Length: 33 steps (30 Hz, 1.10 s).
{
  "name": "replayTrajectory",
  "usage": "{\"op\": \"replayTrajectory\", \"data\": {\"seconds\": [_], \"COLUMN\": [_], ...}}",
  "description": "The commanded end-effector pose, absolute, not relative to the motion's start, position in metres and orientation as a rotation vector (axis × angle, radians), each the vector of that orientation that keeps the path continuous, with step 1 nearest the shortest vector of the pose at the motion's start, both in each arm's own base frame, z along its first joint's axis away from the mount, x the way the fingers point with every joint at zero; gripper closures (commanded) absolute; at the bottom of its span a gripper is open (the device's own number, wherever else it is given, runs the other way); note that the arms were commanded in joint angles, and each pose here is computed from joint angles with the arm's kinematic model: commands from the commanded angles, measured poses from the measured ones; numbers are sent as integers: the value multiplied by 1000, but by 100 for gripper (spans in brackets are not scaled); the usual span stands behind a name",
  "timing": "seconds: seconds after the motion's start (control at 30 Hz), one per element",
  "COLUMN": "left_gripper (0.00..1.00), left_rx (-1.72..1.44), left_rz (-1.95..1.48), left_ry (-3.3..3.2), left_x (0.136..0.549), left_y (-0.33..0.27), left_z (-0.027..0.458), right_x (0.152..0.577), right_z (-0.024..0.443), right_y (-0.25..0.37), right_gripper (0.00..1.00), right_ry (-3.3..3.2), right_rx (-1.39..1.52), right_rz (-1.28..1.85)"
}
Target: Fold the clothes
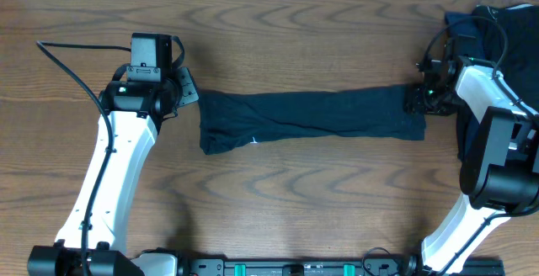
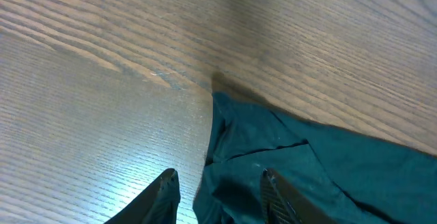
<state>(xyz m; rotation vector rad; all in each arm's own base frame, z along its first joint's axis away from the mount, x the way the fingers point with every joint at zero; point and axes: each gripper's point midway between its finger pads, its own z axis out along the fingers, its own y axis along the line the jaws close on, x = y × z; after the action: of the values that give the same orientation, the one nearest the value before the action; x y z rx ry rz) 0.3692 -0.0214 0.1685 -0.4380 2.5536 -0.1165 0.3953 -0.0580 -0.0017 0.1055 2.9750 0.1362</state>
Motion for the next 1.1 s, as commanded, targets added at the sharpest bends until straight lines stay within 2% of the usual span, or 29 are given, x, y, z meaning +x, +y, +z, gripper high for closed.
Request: {"op": "replayTrajectory", "data": {"seconds": [0.0,0.07,0.17,0.3,0.4,0.5,0.73,1.07], "left_gripper": [59,59,59,59,59,59,59,59], "left_rx": [-432,-432,-432,-432,-433,-433,-434,-454], "left_rz": [-89,-89,-89,-89,-88,-88,-88,-83], "left_ry": [2538,2538,2539,2540,2541,2542,2546,2573], "left_x": [371,371,371,370,370,371,370,364], "left_y": [-16,-16,-16,-16,-16,-16,-16,-16], "left_z": [174,174,174,173,173,173,172,168], "right_x": [380,380,380,379,378,378,393,417], "right_z": [-20,-20,-20,-21,-23,-23,-8,60], "right_y": [-55,-56,-56,-55,-55,-55,-63,-66], "right_gripper": [36,35,42,71,76,99,99,99], "right_ry": [3034,3034,3035,3038,3038,3037,3003,2994], "right_rx": [103,103,104,104,104,104,117,154], "right_rz": [145,143,144,144,144,144,132,137]}}
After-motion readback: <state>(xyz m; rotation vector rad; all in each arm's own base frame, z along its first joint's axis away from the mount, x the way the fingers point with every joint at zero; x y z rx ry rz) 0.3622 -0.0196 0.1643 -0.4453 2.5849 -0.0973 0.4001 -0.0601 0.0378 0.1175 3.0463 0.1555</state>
